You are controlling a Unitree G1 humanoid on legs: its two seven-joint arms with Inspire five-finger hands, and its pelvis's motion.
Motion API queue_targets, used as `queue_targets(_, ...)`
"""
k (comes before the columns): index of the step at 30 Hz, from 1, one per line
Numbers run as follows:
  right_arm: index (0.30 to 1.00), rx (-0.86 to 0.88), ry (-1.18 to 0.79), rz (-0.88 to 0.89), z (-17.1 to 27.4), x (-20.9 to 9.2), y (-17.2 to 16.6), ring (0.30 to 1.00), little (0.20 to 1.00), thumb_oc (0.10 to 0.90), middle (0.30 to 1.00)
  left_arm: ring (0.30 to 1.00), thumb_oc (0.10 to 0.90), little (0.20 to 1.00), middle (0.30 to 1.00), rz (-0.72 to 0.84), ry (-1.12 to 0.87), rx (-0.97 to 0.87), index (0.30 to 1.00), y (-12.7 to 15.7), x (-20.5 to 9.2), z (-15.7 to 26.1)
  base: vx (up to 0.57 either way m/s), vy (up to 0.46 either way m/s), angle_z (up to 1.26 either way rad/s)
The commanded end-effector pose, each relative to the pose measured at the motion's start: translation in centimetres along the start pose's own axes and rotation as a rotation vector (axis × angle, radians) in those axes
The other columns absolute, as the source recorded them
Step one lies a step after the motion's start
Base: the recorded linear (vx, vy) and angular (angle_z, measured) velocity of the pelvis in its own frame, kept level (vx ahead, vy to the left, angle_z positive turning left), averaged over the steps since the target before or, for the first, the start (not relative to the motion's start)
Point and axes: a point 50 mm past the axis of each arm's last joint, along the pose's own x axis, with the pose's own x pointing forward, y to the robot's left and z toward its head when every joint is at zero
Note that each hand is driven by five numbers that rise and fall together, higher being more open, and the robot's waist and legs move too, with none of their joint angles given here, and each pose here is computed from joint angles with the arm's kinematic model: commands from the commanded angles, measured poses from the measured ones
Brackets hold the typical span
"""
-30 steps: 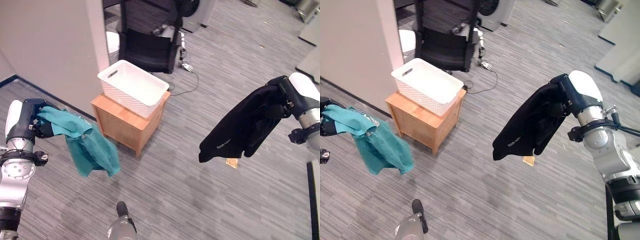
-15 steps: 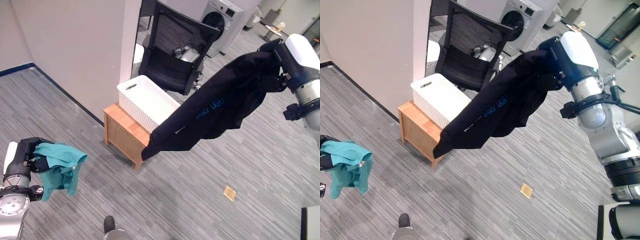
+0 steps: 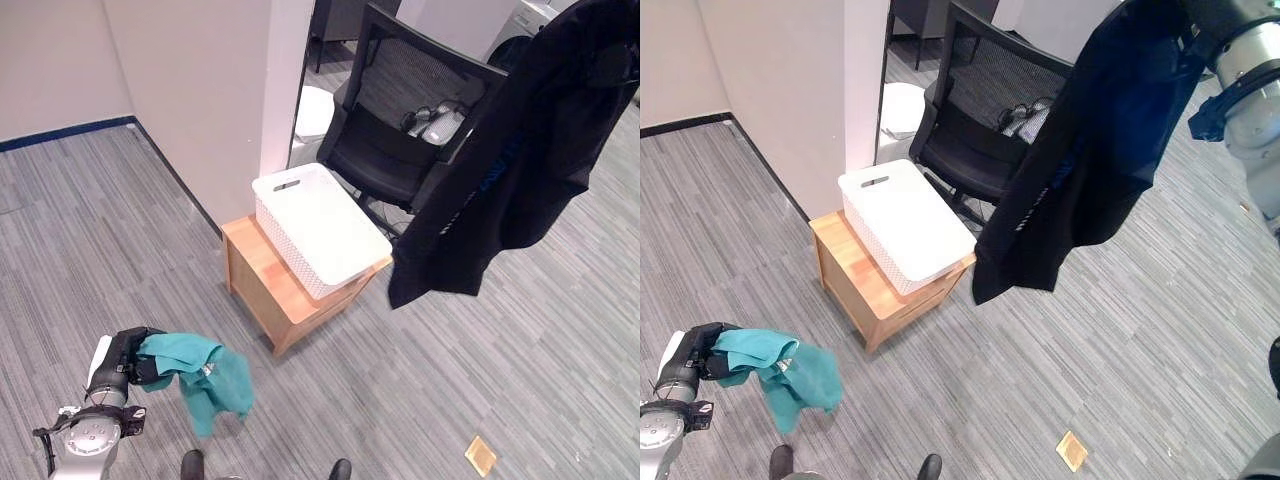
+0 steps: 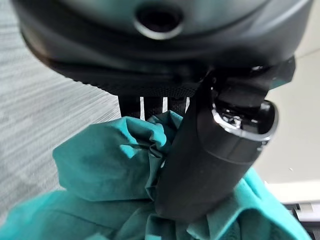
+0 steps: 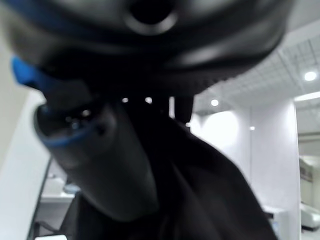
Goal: Pick up bed clothes into laundry basket.
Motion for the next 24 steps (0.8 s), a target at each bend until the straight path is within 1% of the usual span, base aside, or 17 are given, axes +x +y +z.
queue_targets(1, 0.300, 0.053, -0.017, -0.374, 1.0, 0.3, -10.0, 0.300, 0.300, 0.400, 0.300, 0.300, 0.400, 0.300, 0.300, 0.067, -0.315, 0.079, 0.300, 3.8, 1.1, 7.5, 0.13, -0.167, -0.10)
queue_targets(4, 0.300, 0.046, -0.022, -0.409, 1.3, 0.2, -11.1, 0.300, 0.300, 0.400, 0.300, 0.300, 0.400, 0.300, 0.300, 0.057, -0.305, 0.066, 0.300, 3.4, 1.4, 7.5, 0.09, -0.105, -0.13)
queue_targets(8, 0.300, -0.006, -0.008, -0.416, 1.3, 0.0, -12.1, 0.300, 0.300, 0.400, 0.300, 0.300, 0.400, 0.300, 0.300, 0.040, -0.268, 0.071, 0.300, 2.9, 1.3, 6.5, 0.05, 0.074, 0.52)
queue_targets(11, 0.300, -0.052, 0.078, -0.407, -0.7, -0.5, -12.1, 0.300, 0.300, 0.400, 0.300, 0.300, 0.400, 0.300, 0.300, 0.028, -0.198, 0.082, 0.300, 2.8, 1.1, 4.8, 0.13, 0.177, 0.13)
queue_targets(14, 0.300, -0.053, 0.082, -0.409, -0.6, -0.3, -12.0, 0.300, 0.300, 0.400, 0.300, 0.300, 0.400, 0.300, 0.300, 0.049, -0.156, 0.116, 0.300, 3.5, 1.0, 4.0, 0.13, 0.129, 0.26)
queue_targets(16, 0.300, -0.022, 0.072, -0.421, -0.5, -0.3, -11.8, 0.300, 0.300, 0.400, 0.300, 0.300, 0.400, 0.300, 0.300, 0.059, -0.147, 0.119, 0.300, 3.7, 0.8, 3.6, 0.09, 0.032, 0.06)
queue_targets(19, 0.300, -0.022, 0.085, -0.421, -1.0, -0.6, -11.7, 0.300, 0.300, 0.400, 0.300, 0.300, 0.400, 0.300, 0.300, 0.054, -0.133, 0.117, 0.300, 3.7, 0.9, 3.4, 0.06, 0.005, 0.02)
queue_targets(21, 0.300, -0.040, 0.098, -0.454, -1.3, -1.0, -12.5, 0.300, 0.300, 0.400, 0.300, 0.300, 0.400, 0.300, 0.300, 0.063, -0.121, 0.121, 0.300, 4.0, 0.7, 3.0, 0.13, -0.053, 0.21)
queue_targets(22, 0.300, -0.023, 0.078, -0.458, -0.6, -0.8, -12.7, 0.300, 0.300, 0.400, 0.300, 0.300, 0.400, 0.300, 0.300, 0.060, -0.092, 0.087, 0.300, 3.9, 0.6, 2.3, 0.11, -0.080, 0.27)
queue_targets(24, 0.300, -0.015, 0.075, -0.459, -0.5, -0.6, -12.6, 0.300, 0.300, 0.400, 0.300, 0.300, 0.400, 0.300, 0.300, 0.052, -0.080, 0.078, 0.300, 3.6, 0.6, 1.9, 0.13, -0.052, 0.24)
